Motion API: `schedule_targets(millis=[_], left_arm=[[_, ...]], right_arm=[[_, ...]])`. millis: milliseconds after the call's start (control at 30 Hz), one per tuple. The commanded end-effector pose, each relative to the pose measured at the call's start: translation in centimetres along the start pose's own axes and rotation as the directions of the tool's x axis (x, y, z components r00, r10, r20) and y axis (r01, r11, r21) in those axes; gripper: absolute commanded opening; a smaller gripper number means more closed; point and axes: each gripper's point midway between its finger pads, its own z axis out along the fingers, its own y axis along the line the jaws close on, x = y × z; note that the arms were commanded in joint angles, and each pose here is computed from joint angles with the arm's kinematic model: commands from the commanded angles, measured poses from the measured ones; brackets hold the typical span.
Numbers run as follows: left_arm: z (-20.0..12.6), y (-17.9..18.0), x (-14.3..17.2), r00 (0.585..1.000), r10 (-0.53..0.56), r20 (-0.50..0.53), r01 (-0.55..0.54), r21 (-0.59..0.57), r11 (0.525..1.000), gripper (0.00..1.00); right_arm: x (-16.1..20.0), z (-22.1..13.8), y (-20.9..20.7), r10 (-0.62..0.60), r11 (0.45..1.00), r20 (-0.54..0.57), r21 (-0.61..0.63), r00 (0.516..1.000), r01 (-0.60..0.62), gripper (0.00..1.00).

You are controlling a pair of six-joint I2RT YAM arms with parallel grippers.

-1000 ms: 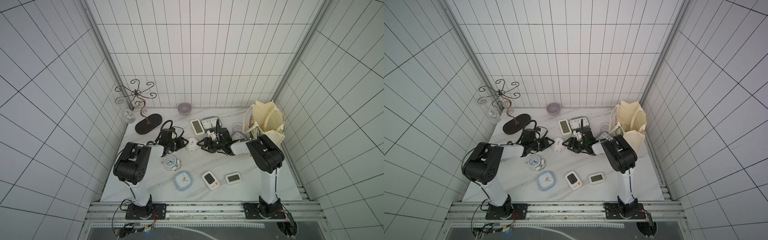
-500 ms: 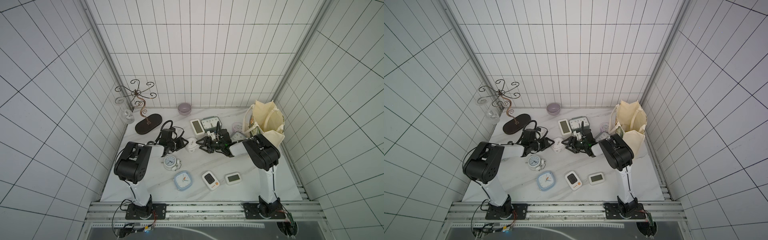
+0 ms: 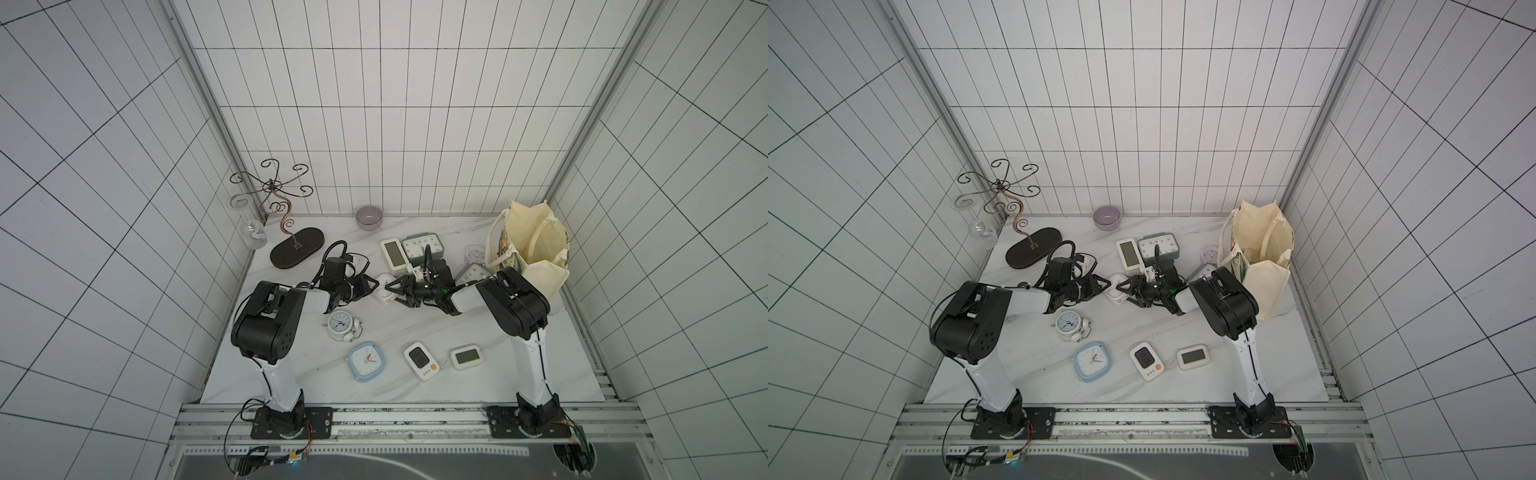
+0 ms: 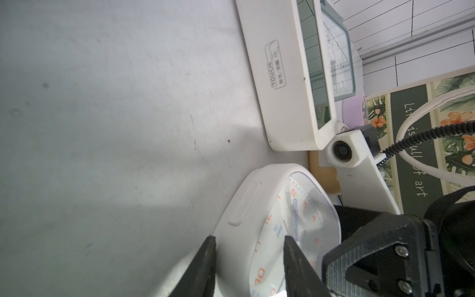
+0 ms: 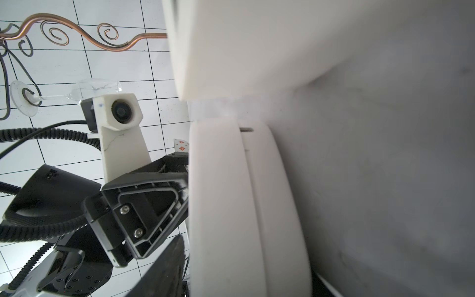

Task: Put the alarm clock into the canvas bag
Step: Pick up the alarm from the center of the board, then place the alarm at the canvas bag.

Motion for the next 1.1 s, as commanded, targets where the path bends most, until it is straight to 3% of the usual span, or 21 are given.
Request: schedule_targets(millis=[0, 100, 267, 400, 533, 700, 800, 967, 1067], left_arm=[[0.7, 0.0, 0.8, 0.999, -0.009, -0.035, 0.010, 0.006, 1.000, 0.41], [0.4, -0.5, 0.7, 1.000, 0.002, -0.028, -0.002, 0.015, 1.000, 0.40], [-1.6, -2.0, -0.3, 0.999, 0.047, 0.025, -0.047, 0.023, 0.999, 0.47], [-6.4, -6.7, -2.3, 0.984, 0.082, 0.159, -0.102, 0.120, 0.988, 0.53], [-13.5, -14.4, -3.8, 0.914, 0.206, 0.350, -0.283, 0.183, 0.942, 0.58], [-18.6, -21.1, -2.9, 0.870, 0.264, 0.417, -0.409, 0.311, 0.858, 0.63], [-19.3, -23.9, -1.6, 0.855, 0.307, 0.417, -0.469, 0.372, 0.801, 0.65], [-18.9, -28.0, 2.2, 0.806, 0.437, 0.400, -0.585, 0.424, 0.691, 0.65], [-17.7, -29.1, 4.0, 0.786, 0.490, 0.378, -0.617, 0.427, 0.661, 0.66]], right_arm=[[-0.9, 1.1, 1.6, 0.012, 0.999, 0.015, -0.045, 1.000, -0.011, 0.49], [-1.1, 0.8, 2.4, -0.009, 0.998, 0.036, -0.055, 0.999, 0.011, 0.38], [-1.1, -0.7, 5.2, -0.131, 0.990, 0.079, -0.041, 0.988, 0.135, 0.35], [-1.4, -3.3, 8.1, -0.298, 0.954, 0.148, 0.090, 0.943, 0.287, 0.36], [-1.9, -7.3, 12.9, -0.498, 0.863, 0.222, 0.228, 0.838, 0.452, 0.37], [-2.8, -14.4, 19.5, -0.686, 0.722, 0.319, 0.408, 0.654, 0.558, 0.37], [-3.2, -19.0, 23.0, -0.750, 0.659, 0.354, 0.462, 0.558, 0.593, 0.37], [-5.1, -26.8, 25.2, -0.772, 0.635, 0.421, 0.556, 0.476, 0.537, 0.36], [-6.5, -31.7, 25.7, -0.777, 0.628, 0.474, 0.615, 0.413, 0.477, 0.37]])
